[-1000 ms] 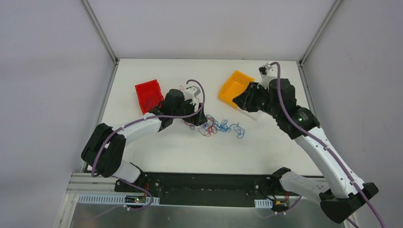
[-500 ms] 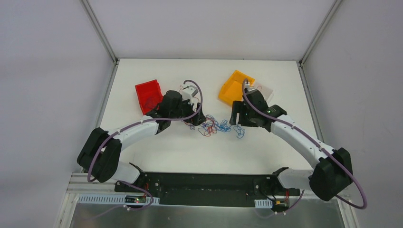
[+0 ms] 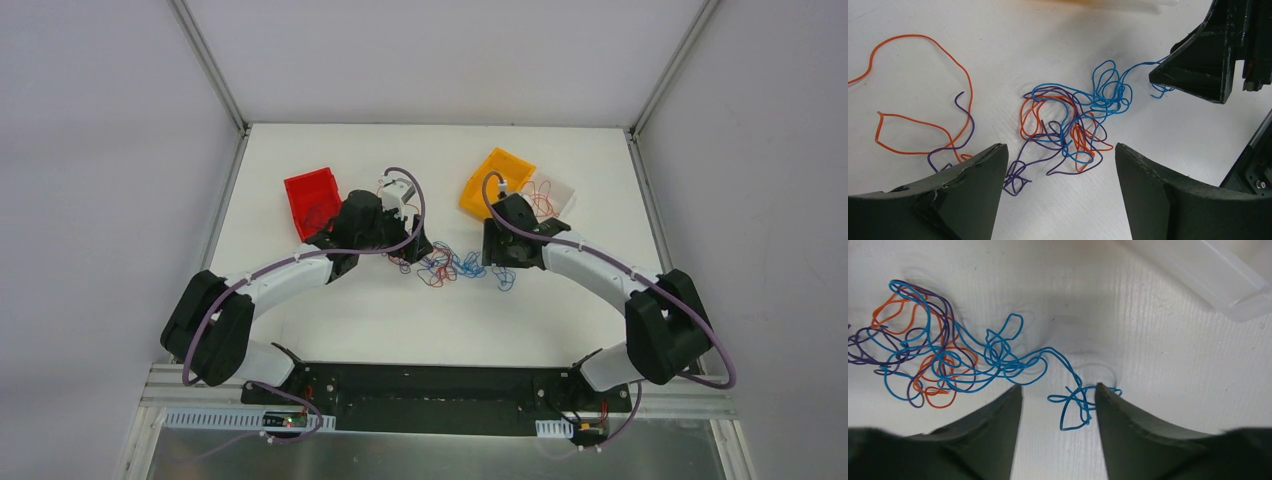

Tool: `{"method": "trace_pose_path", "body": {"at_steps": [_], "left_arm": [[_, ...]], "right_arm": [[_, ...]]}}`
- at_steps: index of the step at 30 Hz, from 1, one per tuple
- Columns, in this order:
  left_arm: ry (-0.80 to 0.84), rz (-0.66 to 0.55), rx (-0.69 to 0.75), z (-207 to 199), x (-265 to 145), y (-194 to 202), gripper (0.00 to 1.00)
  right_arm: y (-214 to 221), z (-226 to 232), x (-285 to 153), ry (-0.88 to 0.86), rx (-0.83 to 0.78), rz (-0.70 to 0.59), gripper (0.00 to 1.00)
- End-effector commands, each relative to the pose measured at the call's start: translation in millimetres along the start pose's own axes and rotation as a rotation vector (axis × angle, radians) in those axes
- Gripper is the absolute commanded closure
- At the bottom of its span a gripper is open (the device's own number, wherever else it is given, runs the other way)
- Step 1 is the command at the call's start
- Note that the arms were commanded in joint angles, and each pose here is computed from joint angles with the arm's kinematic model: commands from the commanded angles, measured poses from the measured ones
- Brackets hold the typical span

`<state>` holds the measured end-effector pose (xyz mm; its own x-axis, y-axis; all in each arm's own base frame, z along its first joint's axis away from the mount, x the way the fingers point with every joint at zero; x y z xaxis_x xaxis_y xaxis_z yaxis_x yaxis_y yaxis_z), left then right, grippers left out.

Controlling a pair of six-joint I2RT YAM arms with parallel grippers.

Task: Untangle the cables

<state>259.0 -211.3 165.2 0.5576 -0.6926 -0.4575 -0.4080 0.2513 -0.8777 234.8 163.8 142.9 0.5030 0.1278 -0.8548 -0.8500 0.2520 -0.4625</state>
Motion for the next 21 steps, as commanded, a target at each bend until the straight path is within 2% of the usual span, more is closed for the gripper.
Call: {"method": "trace_pose_path", "body": {"at_steps": [1, 5, 8, 15, 21], "left_arm": [[-0.014, -0.057, 0.035, -2, -6, -13, 0.2], [-0.016, -0.057, 0.034, -1, -6, -13, 0.2], [-0.014, -0.058, 0.032, -2, -6, -13, 0.2], [-0.017, -0.07, 0.035, -2, -8, -15, 0.21], [-0.009, -0.119, 0.052, -5, -15, -16, 0.21]], "right_arm": [[-6, 3, 7, 0.026, -0.002, -0.051, 0.5], [-11, 12, -8, -0.034, -0.016, -0.077, 0.86], [-16, 20, -27, -0.139, -0.041, -0.12, 1.0], [-28, 31, -86, -0.357, -0.048, -0.209, 1.0], [-40, 39, -130, -0.475, -0.039, -0.245, 1.0]]}}
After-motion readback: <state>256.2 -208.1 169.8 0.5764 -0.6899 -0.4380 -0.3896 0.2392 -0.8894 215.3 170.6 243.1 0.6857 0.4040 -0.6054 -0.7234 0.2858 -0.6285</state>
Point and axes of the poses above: each gripper's point midway between its finger pads, its own x axis out along the fingers, its own z axis along the line the jaws close on, y = z × x, the point moved 8 cm from there along -x, back along the fingers, and after that the axes turned 13 degrees about x, right-handed, at the moved point
